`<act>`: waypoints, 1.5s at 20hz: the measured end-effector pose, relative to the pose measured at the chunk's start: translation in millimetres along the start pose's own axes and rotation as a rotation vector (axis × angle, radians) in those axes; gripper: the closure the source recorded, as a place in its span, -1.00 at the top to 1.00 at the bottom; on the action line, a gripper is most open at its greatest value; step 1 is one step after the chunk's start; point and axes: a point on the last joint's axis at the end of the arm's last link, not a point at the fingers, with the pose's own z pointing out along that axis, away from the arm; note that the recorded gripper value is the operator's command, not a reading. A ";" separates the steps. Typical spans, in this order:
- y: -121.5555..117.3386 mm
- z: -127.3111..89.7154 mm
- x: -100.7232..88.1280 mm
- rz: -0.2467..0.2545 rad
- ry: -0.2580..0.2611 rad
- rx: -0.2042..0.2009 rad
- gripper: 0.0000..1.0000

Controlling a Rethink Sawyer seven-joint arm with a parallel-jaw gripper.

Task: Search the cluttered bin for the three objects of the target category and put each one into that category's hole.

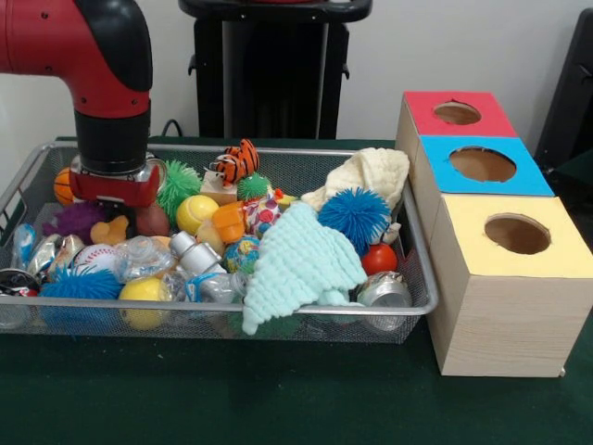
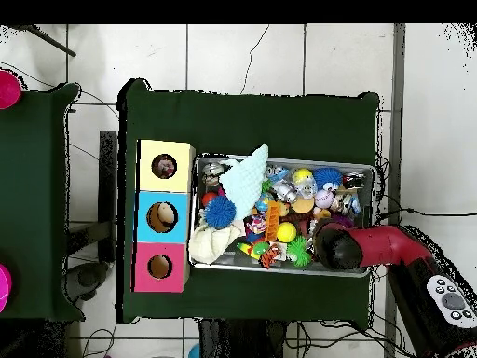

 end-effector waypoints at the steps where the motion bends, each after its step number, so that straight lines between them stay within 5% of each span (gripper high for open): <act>1: 0.0 1.5 1.2 0.003 0.002 -0.004 -1.00; 12: 1.1 3.1 4.0 0.009 0.007 -0.011 -1.00; 19: 26.1 -3.3 0.3 -0.001 0.015 -0.035 -1.00; 27: 86.5 -23.7 2.3 -0.056 0.040 -0.073 -1.00; 30: 129.4 -35.3 -0.2 -0.109 0.039 -0.088 -1.00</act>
